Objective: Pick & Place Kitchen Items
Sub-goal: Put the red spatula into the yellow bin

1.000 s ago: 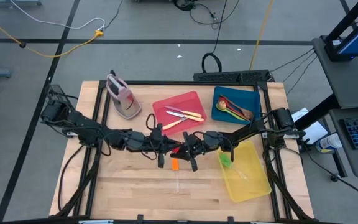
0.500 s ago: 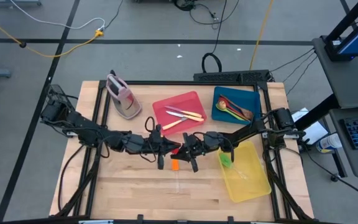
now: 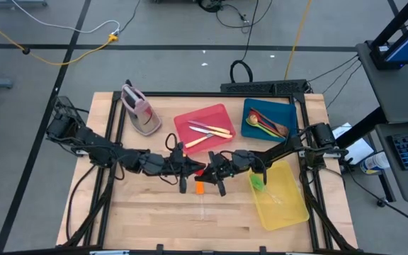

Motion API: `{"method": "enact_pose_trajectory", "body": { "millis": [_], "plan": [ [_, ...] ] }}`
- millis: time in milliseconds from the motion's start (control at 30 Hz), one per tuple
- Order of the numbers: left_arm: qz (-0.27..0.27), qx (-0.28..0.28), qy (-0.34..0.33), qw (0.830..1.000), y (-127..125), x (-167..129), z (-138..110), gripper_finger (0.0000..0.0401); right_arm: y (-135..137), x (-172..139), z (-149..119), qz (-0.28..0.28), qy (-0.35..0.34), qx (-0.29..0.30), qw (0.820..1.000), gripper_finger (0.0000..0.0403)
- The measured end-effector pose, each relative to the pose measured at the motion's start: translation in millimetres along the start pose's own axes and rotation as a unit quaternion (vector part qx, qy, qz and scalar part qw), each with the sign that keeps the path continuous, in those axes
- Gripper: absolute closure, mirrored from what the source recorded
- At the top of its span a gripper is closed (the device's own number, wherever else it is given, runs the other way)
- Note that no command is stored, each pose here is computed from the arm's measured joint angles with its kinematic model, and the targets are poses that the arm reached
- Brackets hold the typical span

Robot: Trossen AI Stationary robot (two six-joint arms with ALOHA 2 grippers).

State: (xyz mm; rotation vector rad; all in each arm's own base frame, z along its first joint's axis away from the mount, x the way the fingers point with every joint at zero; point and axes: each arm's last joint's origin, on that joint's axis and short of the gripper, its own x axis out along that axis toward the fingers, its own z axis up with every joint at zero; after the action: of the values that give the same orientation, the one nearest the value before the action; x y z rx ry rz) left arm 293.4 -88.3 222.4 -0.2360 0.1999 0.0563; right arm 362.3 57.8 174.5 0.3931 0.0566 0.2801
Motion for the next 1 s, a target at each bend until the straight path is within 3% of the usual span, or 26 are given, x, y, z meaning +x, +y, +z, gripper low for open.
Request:
{"method": "enact_pose_trajectory", "body": {
  "millis": [767, 1000],
  "plan": [
    [0.018, -0.010, 0.009, 1.000, -2.8, -1.8, -4.6, 0.0398, -1.0, -0.1, -0.4, -0.004, 0.003, 0.001, 1.000, 0.0392],
    [0.017, -0.001, 0.012, 1.000, -3.0, -1.9, -5.5, 0.0368, -1.3, -0.2, 0.0, -0.005, 0.003, 0.001, 1.000, 0.0392]
  ]
}}
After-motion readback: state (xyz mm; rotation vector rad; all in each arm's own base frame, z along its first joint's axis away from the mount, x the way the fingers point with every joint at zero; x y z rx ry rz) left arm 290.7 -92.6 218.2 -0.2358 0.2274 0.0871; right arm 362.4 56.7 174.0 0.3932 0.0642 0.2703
